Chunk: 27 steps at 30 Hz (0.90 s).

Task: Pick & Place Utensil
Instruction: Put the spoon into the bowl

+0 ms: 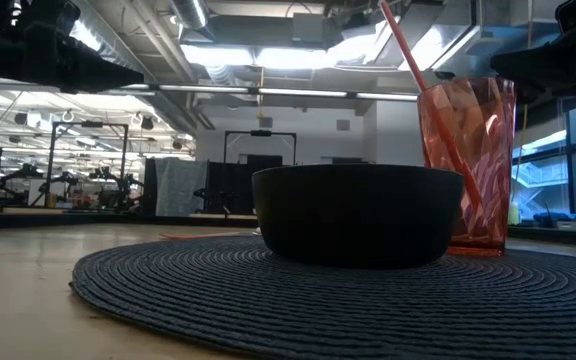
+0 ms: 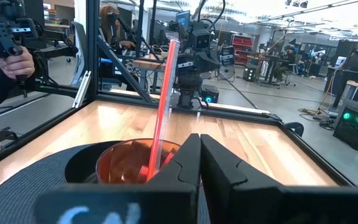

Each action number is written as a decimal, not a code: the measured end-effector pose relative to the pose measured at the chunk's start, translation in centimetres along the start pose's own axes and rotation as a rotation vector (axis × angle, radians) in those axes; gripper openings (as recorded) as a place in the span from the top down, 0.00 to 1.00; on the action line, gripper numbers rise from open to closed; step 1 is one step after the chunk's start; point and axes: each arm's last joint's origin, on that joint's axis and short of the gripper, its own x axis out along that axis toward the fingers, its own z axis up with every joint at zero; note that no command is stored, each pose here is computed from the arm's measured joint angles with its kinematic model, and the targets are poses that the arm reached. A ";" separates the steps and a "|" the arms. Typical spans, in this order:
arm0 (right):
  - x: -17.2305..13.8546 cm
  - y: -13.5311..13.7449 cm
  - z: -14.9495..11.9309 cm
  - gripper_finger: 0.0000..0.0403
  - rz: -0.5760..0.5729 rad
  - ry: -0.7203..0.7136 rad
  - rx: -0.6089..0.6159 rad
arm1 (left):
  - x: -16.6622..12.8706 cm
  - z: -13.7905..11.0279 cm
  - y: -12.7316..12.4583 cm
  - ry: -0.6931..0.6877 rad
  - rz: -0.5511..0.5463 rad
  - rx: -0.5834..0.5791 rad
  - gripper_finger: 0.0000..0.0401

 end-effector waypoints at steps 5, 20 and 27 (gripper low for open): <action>0.0 0.0 0.0 0.97 0.000 0.000 0.000 | 0.0 0.0 0.0 0.000 0.000 0.000 0.99; 0.0 0.0 0.0 0.97 0.000 0.000 -0.007 | 0.0 0.3 0.1 -0.030 0.006 -0.130 0.99; 0.0 0.0 0.0 0.97 0.000 0.001 -0.007 | 0.0 0.4 0.0 -0.037 -0.013 -0.178 0.99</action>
